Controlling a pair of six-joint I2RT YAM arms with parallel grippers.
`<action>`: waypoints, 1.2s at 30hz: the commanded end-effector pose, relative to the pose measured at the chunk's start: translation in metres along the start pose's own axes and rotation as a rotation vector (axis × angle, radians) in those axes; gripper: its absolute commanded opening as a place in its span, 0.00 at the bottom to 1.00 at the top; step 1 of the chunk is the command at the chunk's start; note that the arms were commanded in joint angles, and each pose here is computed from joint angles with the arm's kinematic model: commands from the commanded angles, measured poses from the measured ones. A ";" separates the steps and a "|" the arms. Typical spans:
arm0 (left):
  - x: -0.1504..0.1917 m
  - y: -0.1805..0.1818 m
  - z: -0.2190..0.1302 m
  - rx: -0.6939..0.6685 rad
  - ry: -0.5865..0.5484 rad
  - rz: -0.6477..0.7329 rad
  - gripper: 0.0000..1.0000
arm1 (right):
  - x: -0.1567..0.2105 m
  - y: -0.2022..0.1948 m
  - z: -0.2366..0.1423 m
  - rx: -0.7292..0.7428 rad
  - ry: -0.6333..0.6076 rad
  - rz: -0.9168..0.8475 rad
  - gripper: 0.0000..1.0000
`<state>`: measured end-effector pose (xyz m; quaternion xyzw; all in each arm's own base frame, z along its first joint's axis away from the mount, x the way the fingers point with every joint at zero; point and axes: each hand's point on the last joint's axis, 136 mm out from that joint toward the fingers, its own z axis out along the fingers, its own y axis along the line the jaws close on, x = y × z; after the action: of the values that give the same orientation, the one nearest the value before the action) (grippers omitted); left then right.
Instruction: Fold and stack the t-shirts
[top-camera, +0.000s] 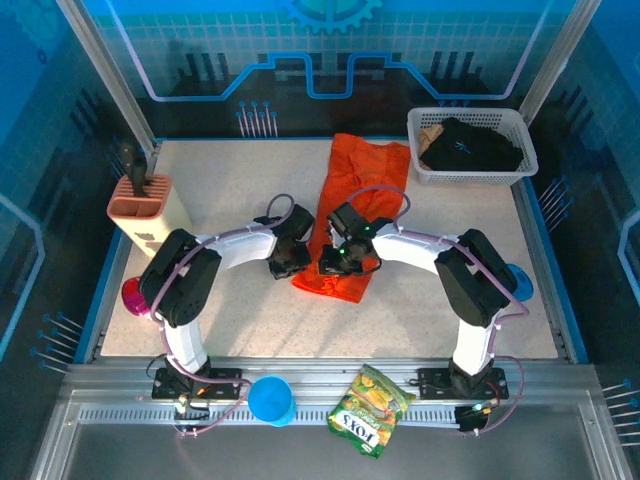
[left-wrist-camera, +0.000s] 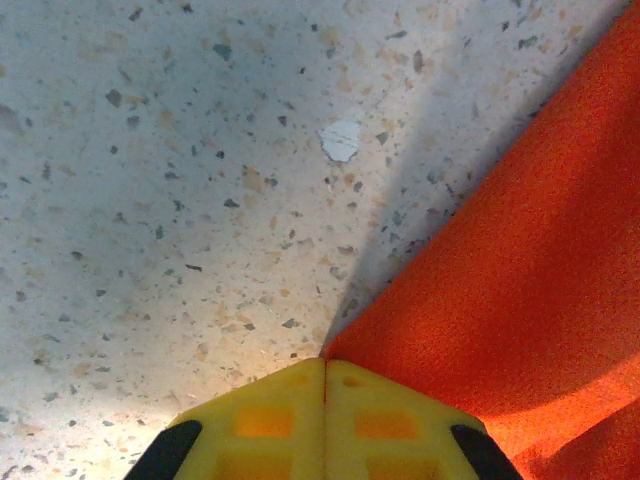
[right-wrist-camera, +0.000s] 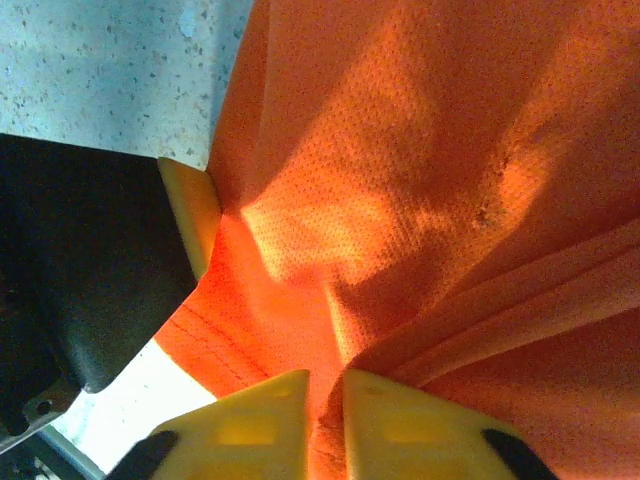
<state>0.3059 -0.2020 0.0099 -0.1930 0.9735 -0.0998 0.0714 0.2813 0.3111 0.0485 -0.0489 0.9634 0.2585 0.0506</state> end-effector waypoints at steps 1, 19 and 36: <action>0.072 0.047 0.034 -0.137 0.235 -0.016 0.03 | 0.006 0.006 0.001 -0.011 0.015 -0.008 0.23; 0.150 0.081 0.037 -0.134 0.250 -0.111 0.02 | 0.068 -0.005 0.027 -0.013 0.093 -0.012 0.16; 0.121 0.082 -0.027 -0.183 0.088 -0.030 0.09 | 0.037 0.024 -0.072 0.000 -0.114 -0.293 0.41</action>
<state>0.1988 -0.1977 0.0125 -0.2242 0.9684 -0.0818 0.0730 0.2423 0.3162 0.1131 -0.1327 0.9389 0.2906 0.1278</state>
